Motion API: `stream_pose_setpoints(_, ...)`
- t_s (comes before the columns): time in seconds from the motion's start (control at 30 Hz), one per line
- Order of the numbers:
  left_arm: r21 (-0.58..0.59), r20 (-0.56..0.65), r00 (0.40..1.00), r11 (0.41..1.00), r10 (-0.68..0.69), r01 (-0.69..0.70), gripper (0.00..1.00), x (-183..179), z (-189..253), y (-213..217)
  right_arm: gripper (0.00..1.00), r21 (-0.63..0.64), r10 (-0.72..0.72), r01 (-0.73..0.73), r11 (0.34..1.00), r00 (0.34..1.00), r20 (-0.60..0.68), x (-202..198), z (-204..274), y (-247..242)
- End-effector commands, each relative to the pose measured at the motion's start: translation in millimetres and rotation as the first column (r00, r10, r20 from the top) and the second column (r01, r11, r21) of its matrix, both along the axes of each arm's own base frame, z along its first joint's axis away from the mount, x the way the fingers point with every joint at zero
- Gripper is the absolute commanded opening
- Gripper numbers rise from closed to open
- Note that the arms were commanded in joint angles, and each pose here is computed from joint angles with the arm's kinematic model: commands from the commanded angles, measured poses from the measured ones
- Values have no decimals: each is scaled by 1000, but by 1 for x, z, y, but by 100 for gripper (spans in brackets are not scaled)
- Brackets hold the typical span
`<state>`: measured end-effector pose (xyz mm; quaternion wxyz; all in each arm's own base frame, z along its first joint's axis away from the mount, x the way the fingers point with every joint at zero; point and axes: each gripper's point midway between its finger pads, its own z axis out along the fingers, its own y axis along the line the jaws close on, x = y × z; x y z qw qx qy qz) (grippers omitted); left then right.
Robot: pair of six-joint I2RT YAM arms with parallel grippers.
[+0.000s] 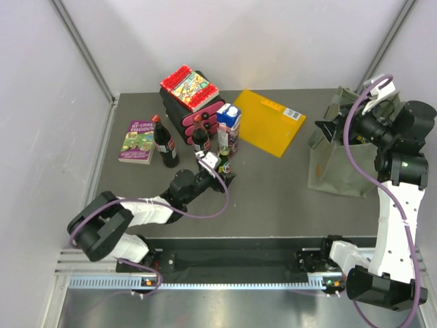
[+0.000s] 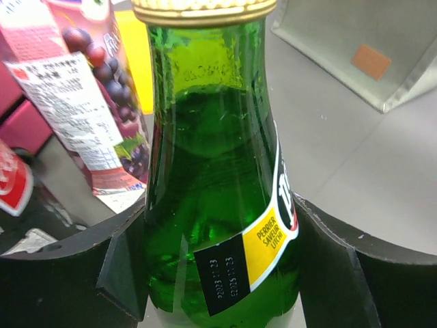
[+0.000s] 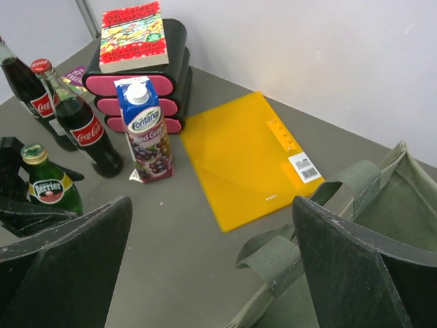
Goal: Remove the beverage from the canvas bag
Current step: Place the drink at the center of the board.
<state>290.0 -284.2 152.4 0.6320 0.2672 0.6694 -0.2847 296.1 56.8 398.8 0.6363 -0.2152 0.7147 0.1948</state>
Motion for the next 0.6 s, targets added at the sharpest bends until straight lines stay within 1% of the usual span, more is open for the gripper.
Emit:
stream_pose_setpoints(0.0, -187, 234, 972, 980, -27, 72, 0, 7, 75, -16, 100, -42, 44, -41, 998, 997, 70, -7, 8, 6)
stream_pose_setpoints(0.2, -196, 240, 969, 974, -66, 115, 0, 21, 63, -38, 99, -51, 45, -42, 998, 998, 51, -8, 3, 6)
stream_pose_setpoints(0.4, -211, 287, 952, 963, -105, 170, 0, 41, 73, -66, 100, -61, 38, -35, 998, 998, 48, -7, 1, 4)
stream_pose_setpoints(0.57, -220, 296, 948, 958, -117, 187, 0, 57, 74, -85, 100, -65, 36, -33, 997, 999, 38, -7, -5, 4)
